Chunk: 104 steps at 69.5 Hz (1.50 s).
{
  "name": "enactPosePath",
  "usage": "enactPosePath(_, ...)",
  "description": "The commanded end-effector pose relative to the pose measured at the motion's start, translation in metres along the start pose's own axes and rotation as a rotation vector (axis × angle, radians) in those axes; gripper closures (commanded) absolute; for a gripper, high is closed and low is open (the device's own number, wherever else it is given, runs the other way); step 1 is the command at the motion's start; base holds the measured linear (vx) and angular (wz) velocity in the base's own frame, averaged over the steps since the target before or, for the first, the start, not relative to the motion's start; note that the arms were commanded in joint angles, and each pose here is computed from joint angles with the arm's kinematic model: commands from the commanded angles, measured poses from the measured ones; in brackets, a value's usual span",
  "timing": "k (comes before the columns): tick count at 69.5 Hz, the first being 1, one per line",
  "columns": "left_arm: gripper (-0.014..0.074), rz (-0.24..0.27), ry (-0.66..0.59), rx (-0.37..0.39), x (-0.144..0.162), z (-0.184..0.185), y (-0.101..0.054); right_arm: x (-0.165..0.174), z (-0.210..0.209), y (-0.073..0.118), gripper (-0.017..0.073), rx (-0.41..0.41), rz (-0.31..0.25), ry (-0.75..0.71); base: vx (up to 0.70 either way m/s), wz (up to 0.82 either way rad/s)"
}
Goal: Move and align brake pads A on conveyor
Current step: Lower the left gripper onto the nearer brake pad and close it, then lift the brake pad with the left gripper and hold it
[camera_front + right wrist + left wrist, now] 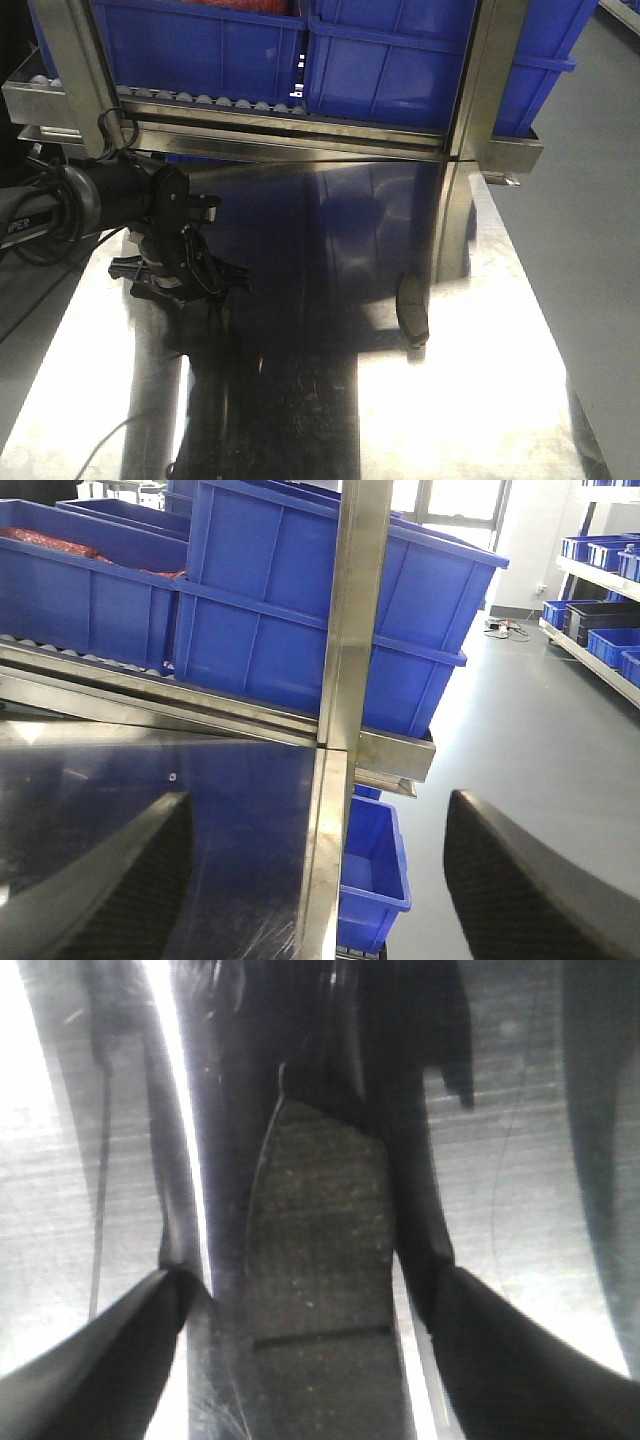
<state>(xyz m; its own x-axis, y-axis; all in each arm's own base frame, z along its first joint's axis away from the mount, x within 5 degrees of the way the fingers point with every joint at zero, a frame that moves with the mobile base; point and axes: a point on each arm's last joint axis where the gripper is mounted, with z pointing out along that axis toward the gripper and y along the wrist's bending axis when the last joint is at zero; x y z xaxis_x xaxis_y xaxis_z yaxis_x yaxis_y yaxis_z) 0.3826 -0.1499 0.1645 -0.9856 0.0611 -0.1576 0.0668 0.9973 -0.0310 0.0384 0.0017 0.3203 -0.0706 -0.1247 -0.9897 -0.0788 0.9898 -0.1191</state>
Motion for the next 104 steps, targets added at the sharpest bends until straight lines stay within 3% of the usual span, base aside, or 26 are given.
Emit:
enactPosePath(1, 0.0215, 0.002, -0.107, 0.041, -0.009, -0.025, -0.005, -0.014, 0.0, -0.002, 0.0052, 0.014, -0.014, -0.083, 0.0, 0.0)
enactPosePath(15, 0.0603, 0.013, -0.115, 0.032, -0.009, -0.027, -0.004, -0.014, 0.0, -0.002, 0.0052, 0.014, -0.014, -0.083, 0.0, 0.0)
enactPosePath(35, 0.0601, 0.052, -0.267, 0.014, -0.001, -0.086, 0.005, -0.014, -0.001, -0.002, 0.0052, 0.014, -0.014, -0.084, 0.0, 0.0)
enactPosePath(48, 0.06, 0.058, -0.418, 0.052, 0.029, -0.136, 0.016, -0.014, -0.001, -0.002, 0.0052, 0.014, -0.014, -0.084, 0.0, 0.0)
enactPosePath(74, 0.0599, 0.065, -0.744, 0.138, 0.145, -0.204, 0.056, -0.014, -0.001, -0.002, 0.0052, 0.014, -0.014, -0.084, 0.0, 0.0)
enactPosePath(104, 0.0599, 0.046, -1.035, 0.211, 0.28, -0.214, 0.101, -0.014, 0.0, -0.002, 0.0052, 0.014, -0.014, -0.083, 0.0, 0.0)
